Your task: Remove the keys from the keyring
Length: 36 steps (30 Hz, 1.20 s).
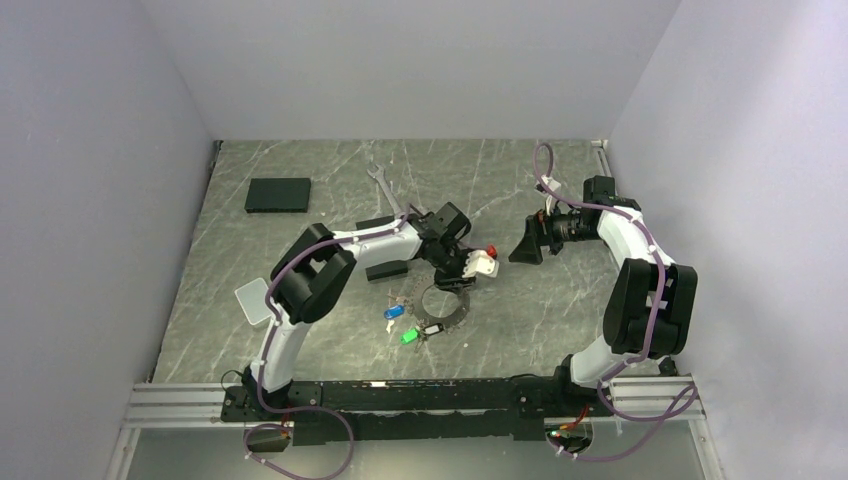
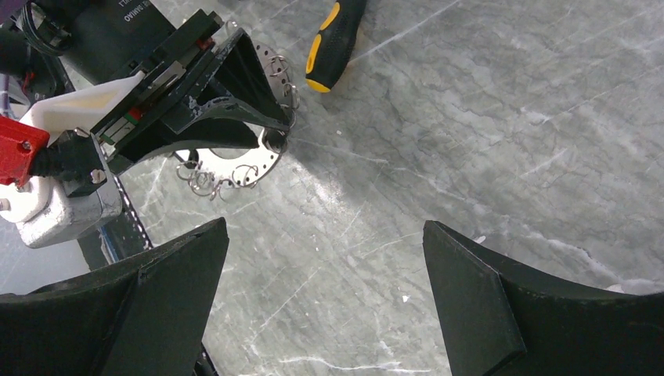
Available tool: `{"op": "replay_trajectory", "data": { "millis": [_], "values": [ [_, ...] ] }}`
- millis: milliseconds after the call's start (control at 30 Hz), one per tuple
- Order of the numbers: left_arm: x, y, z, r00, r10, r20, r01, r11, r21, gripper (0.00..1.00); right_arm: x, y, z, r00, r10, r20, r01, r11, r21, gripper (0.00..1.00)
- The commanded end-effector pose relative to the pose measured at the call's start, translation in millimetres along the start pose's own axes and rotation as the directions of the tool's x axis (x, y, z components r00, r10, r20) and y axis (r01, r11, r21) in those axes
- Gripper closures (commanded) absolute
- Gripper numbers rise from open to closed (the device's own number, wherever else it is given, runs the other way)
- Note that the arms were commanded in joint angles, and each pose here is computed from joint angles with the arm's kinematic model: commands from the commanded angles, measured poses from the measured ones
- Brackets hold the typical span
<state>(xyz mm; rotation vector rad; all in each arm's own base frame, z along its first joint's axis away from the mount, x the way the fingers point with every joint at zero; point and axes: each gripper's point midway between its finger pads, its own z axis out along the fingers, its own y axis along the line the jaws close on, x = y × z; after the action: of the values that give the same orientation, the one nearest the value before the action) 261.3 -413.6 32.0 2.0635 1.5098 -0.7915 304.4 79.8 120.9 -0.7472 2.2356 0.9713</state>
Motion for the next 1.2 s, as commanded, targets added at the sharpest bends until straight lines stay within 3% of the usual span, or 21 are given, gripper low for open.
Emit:
{"op": "replay_trajectory", "data": {
  "millis": [0,233,400,733,1167],
  "values": [
    [-18.7,11.6,2.5,0.998,0.053,0.037,-0.052,0.998,-0.032,0.60,-18.3,1.0,-5.7,0.997,-0.051,0.051,0.051,0.999,0.004,0.00],
    [-29.5,9.0,3.2,0.998,0.031,0.051,-0.029,0.999,-0.032,0.78,-19.9,0.0,-5.5,0.998,-0.037,0.057,0.036,0.999,0.009,0.00],
    [-38.3,15.5,-6.2,0.999,-0.017,0.045,0.021,0.996,-0.083,0.99,-29.1,-0.9,-8.7,0.995,-0.023,0.093,0.020,0.999,0.037,0.00],
    [-67.8,8.4,-51.6,0.973,-0.223,0.065,0.230,0.963,-0.142,1.00,-50.6,9.3,-13.9,0.981,-0.013,0.193,0.007,0.999,0.034,0.00],
    [-92.2,16.8,-118.1,0.902,-0.396,0.172,0.425,0.885,-0.191,1.00,-101.7,1.5,-35.3,0.901,-0.014,0.434,-0.097,0.967,0.234,0.00]
  ]
}}
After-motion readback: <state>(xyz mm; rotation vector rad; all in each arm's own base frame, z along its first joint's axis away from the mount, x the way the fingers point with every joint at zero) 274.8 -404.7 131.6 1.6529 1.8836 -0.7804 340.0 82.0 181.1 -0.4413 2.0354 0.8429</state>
